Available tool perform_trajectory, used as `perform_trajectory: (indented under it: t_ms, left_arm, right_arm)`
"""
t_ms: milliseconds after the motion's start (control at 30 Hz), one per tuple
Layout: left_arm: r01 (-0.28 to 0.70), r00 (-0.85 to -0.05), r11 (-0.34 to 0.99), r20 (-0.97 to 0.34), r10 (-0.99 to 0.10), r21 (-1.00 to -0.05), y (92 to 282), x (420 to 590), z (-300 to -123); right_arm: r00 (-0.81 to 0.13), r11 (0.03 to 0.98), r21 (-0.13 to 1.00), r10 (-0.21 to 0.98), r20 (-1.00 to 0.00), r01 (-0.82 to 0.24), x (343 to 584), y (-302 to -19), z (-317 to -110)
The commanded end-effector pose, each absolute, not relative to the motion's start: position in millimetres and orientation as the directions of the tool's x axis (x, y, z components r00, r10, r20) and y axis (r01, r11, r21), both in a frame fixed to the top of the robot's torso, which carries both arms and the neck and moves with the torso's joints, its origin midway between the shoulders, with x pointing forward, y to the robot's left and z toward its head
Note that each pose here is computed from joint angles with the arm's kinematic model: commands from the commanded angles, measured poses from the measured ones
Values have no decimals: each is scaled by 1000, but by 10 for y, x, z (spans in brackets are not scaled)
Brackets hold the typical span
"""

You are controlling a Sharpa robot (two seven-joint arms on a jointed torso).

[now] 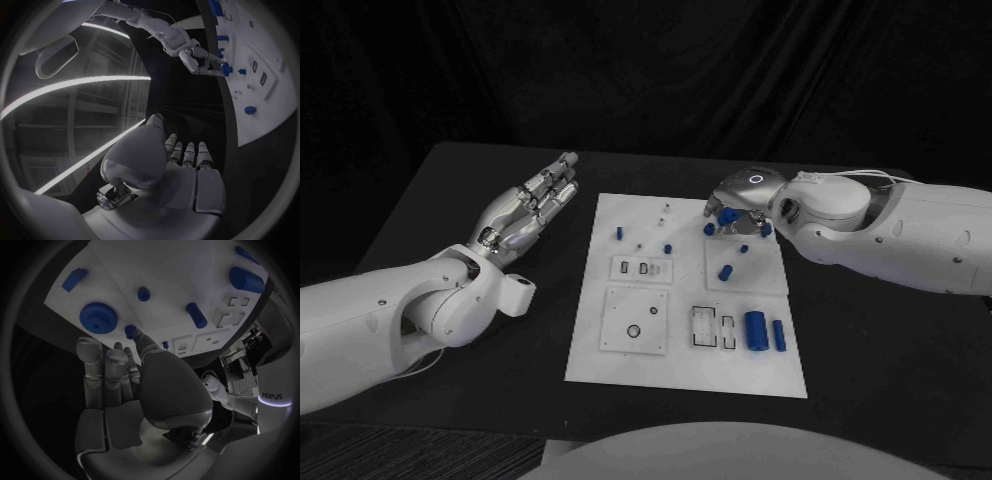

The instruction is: Assemble the parts on the task board

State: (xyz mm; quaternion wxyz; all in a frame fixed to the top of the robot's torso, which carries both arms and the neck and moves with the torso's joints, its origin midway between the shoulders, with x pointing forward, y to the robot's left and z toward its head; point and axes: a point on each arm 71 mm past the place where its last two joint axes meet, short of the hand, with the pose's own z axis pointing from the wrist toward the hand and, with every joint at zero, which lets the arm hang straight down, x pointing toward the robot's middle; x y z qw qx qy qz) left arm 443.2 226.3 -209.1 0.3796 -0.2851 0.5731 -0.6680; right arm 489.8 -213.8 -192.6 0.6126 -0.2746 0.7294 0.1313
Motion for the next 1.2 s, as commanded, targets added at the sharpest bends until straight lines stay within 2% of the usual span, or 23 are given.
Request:
perform_trajectory:
  t_ms: [33,600,1200]
  left_arm:
    - [249,-568,-117,-47,-821,-961,2241,4420,-2014]
    - [234,-577,-114,-44,-815,-966,2222,4437,-2032]
    - [216,-586,-111,-38,-810,-970,2223,4439,-2045]
  right_arm:
    - [-76,803,-146,-232,-970,-578,4900,-2119,-1951]
    - [-86,794,-146,-241,-967,-590,4963,-2028,-2062]
    - [-95,799,-147,-247,-964,-584,5010,-2048,-2162]
